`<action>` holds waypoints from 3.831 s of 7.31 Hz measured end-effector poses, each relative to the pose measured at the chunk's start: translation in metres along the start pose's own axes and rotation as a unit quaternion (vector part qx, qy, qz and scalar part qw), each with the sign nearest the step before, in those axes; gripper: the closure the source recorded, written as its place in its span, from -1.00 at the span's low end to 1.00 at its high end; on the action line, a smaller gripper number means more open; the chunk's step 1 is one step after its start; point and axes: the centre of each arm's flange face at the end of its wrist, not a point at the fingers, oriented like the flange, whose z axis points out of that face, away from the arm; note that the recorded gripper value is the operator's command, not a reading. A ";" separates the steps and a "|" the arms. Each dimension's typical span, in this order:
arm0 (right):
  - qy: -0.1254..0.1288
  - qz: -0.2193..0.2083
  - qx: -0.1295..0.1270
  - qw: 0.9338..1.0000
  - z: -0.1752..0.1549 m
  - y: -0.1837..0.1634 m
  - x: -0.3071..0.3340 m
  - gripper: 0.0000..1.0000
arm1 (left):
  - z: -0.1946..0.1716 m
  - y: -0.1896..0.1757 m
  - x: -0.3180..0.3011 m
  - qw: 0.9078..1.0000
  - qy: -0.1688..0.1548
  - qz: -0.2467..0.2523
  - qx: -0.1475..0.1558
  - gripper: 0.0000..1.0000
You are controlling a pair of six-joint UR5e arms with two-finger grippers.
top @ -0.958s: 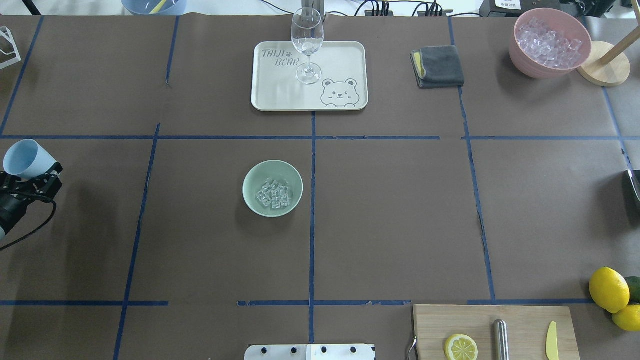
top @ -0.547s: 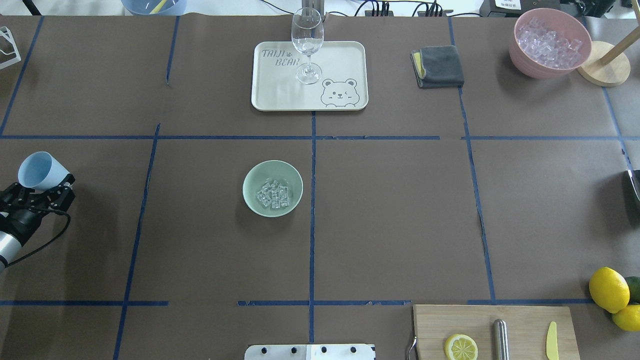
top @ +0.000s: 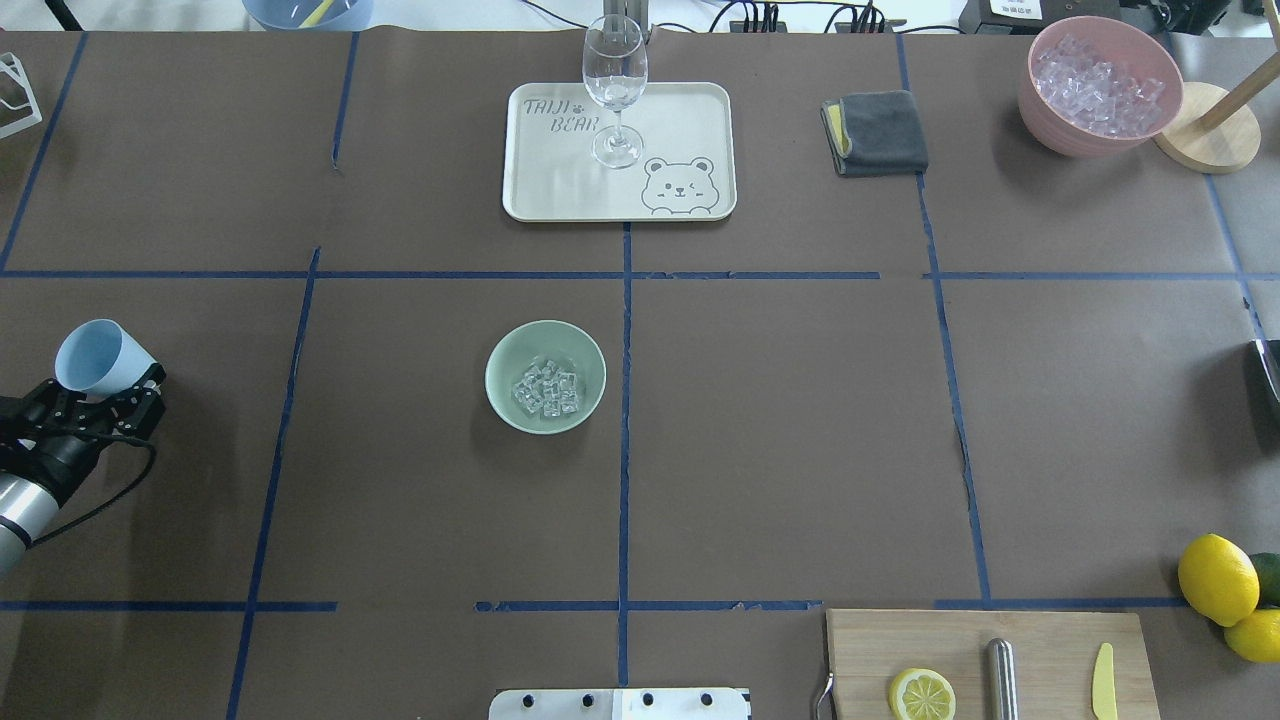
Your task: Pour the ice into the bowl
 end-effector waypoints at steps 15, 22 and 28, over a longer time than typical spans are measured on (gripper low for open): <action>0.000 0.000 0.000 1.000 0.000 0.000 0.000 -1.00 | -0.016 -0.022 0.012 1.000 0.023 0.006 0.013 -1.00; -0.001 -0.001 0.002 1.000 -0.002 -0.002 -0.002 -1.00 | -0.007 -0.122 -0.033 0.993 0.055 0.104 0.019 -1.00; -0.017 -0.021 0.032 0.999 -0.031 -0.011 -0.031 -1.00 | 0.001 -0.333 -0.160 0.944 0.046 0.234 -0.227 -1.00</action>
